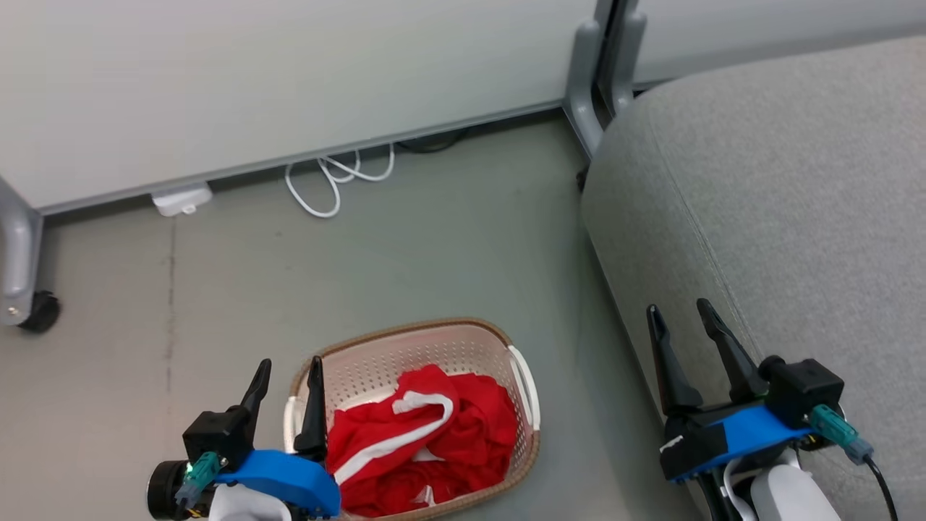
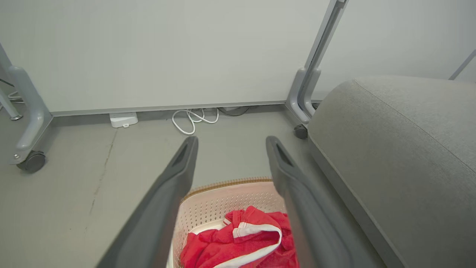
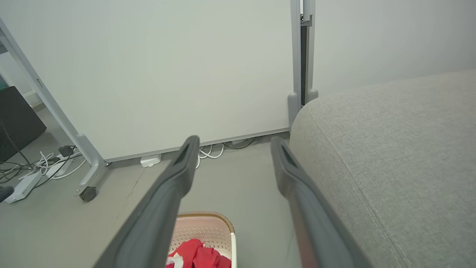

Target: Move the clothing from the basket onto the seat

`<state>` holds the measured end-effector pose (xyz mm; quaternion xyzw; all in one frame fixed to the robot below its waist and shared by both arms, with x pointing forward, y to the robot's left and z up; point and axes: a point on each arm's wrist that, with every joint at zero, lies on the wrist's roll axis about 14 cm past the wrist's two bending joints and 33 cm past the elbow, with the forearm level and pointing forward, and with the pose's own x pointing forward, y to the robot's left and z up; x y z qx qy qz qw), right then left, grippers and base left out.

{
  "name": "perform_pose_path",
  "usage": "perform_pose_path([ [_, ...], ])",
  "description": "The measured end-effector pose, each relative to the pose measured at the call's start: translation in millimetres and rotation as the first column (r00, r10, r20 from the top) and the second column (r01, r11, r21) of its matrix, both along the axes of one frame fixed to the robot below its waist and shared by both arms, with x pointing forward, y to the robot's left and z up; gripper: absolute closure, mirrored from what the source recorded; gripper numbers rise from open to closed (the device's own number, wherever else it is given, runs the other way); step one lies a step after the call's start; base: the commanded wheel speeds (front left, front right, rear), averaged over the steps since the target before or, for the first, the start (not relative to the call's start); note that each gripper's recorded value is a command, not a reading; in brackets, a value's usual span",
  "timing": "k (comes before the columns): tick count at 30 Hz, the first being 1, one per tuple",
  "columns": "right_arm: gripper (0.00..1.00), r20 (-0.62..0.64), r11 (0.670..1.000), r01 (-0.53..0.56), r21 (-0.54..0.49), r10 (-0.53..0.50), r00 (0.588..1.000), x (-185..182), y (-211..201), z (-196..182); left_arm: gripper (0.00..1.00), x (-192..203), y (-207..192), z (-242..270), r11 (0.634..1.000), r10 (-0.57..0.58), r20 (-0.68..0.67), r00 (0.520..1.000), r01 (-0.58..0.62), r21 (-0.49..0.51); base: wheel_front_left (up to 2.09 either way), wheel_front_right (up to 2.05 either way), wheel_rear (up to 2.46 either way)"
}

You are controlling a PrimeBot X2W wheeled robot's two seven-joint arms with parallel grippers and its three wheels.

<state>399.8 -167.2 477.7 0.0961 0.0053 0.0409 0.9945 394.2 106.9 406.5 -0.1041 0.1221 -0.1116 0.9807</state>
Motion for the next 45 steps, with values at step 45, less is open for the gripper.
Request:
perform_pose_path([
  [45, 0.00, -0.256, 0.998, 0.033, -0.049, -0.044, 0.966, 51, -30, -117, 0.00, 0, -97, -280, 0.830, -0.436, -0.621, 0.652, 0.558, 0.003, 0.00, 0.00, 0.00],
])
